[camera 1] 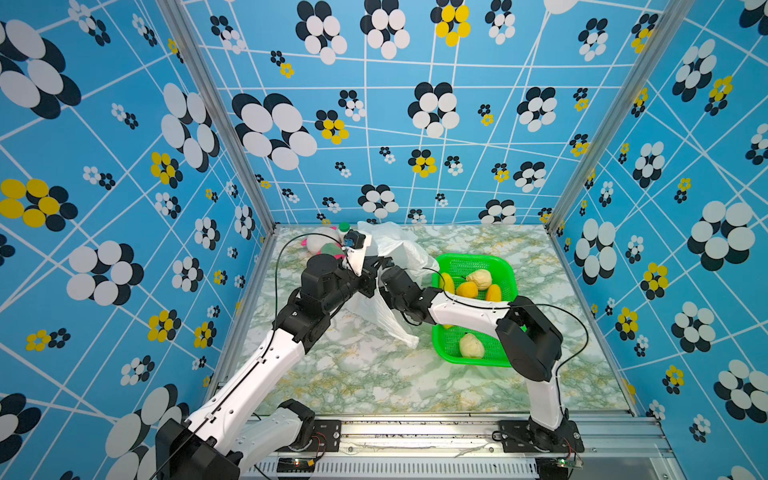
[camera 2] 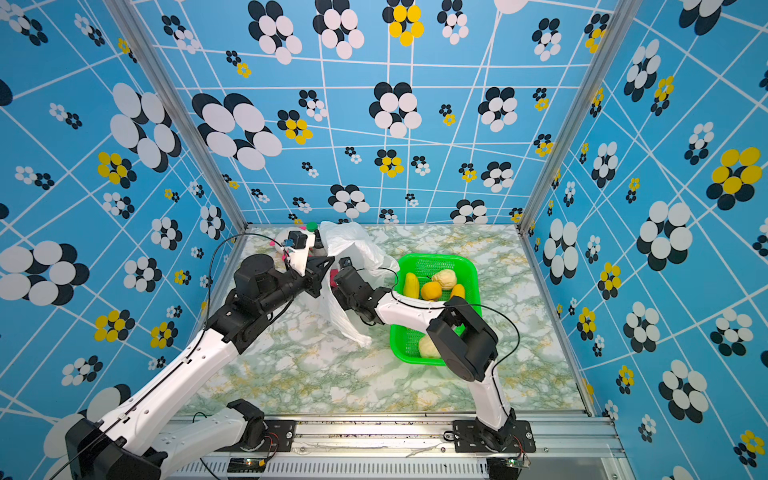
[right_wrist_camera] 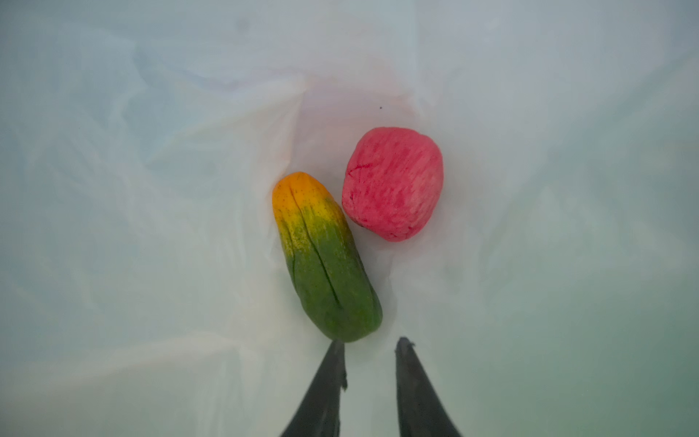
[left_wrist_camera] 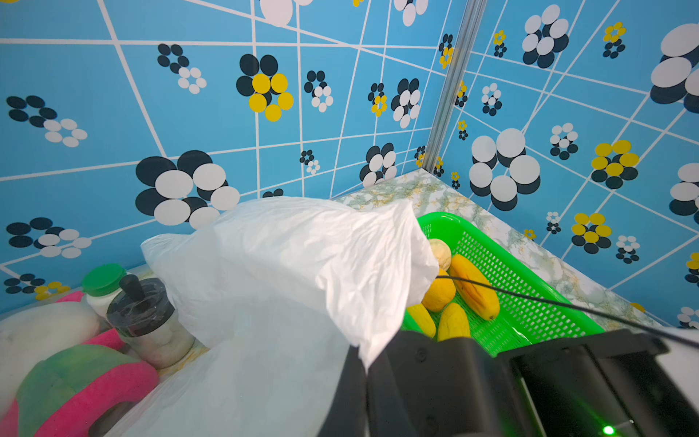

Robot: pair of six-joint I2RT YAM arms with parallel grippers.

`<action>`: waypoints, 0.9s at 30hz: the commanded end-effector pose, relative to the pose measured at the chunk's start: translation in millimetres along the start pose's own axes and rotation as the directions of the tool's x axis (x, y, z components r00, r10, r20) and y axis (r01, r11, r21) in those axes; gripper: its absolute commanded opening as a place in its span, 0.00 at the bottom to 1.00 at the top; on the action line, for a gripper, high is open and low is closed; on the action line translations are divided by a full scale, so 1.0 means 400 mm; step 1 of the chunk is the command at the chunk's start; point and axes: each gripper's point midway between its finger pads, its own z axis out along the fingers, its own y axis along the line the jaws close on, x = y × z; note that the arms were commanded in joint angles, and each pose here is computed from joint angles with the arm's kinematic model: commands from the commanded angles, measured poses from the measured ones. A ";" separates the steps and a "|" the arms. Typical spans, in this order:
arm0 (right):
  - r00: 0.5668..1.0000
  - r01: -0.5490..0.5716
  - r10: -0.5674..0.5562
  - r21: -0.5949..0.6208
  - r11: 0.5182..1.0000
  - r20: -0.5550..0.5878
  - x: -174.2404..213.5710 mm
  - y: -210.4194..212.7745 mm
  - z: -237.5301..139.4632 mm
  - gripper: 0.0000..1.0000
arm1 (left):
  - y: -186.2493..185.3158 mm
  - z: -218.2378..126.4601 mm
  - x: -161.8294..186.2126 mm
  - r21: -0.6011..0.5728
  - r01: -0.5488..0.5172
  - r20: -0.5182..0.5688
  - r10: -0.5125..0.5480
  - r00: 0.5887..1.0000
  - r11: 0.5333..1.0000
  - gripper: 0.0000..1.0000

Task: Untie the knot of the plastic bag and take out the fruit
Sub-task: 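Lower the open right gripper into the bag around the pink fruit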

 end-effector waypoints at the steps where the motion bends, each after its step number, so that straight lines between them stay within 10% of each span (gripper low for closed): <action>1: 0.996 -0.076 0.076 0.007 0.997 0.056 -0.039 -0.038 -0.068 0.25 | -0.002 0.000 0.013 -0.001 -0.006 -0.005 0.006 1.000 1.000 0.00; 14: 0.970 -0.113 0.128 -0.082 0.990 0.207 -0.053 -0.070 -0.271 0.30 | 0.001 0.010 0.032 0.005 0.005 -0.006 -0.005 1.000 1.000 0.00; 27: 0.994 -0.062 0.064 -0.024 0.998 0.093 -0.031 0.015 -0.020 0.39 | -0.002 0.012 0.017 0.011 -0.011 -0.002 0.011 1.000 1.000 0.00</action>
